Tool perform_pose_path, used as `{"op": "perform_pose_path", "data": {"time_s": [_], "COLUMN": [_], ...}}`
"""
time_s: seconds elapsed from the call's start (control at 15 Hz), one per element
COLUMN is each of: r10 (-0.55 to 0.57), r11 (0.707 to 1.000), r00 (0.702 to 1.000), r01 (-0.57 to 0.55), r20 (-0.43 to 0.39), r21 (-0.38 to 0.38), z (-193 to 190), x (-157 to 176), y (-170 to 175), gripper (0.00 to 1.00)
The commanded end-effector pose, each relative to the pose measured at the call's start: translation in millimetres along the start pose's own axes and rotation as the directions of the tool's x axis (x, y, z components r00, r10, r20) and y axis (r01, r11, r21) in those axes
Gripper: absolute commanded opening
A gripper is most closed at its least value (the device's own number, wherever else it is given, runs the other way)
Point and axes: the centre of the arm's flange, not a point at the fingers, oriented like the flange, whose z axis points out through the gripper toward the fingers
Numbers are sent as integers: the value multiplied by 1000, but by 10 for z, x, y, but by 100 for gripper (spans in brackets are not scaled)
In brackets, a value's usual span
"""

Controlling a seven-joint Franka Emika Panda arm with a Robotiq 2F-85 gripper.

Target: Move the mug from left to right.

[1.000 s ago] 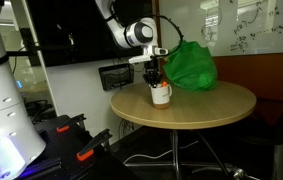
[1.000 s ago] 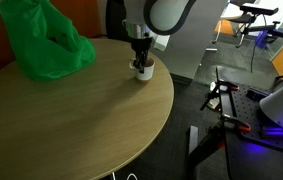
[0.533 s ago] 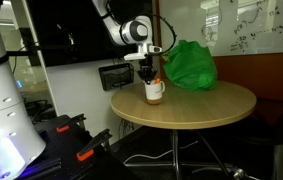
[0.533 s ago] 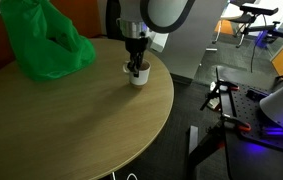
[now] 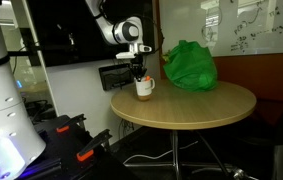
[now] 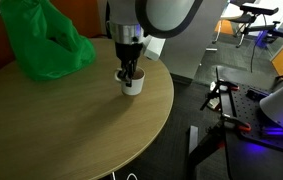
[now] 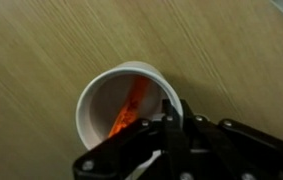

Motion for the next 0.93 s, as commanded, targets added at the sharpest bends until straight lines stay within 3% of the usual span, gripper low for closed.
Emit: {"op": "perform_pose_path", "data": {"time_s": [0.0,0.47,0.53,0.6,0.73,0.87], "r10": [30,41,45,45,44,46], "r11": [999,999,999,999,999,999], "r00": [1000,999,999,999,999,999], "r01": [-30,-41,-45,-45,-45,-46], "r20": [-1,6,7,5,-6,-13], "r21": [-20,-27,-26,-26,-24,-14], "z": [-32,80,88,94,69,-2], "x": [57,35,29,23,20,3], "y": [-117,-93,-84,-77,-72,-58], "gripper": [3,3,16,37,41,54]}}
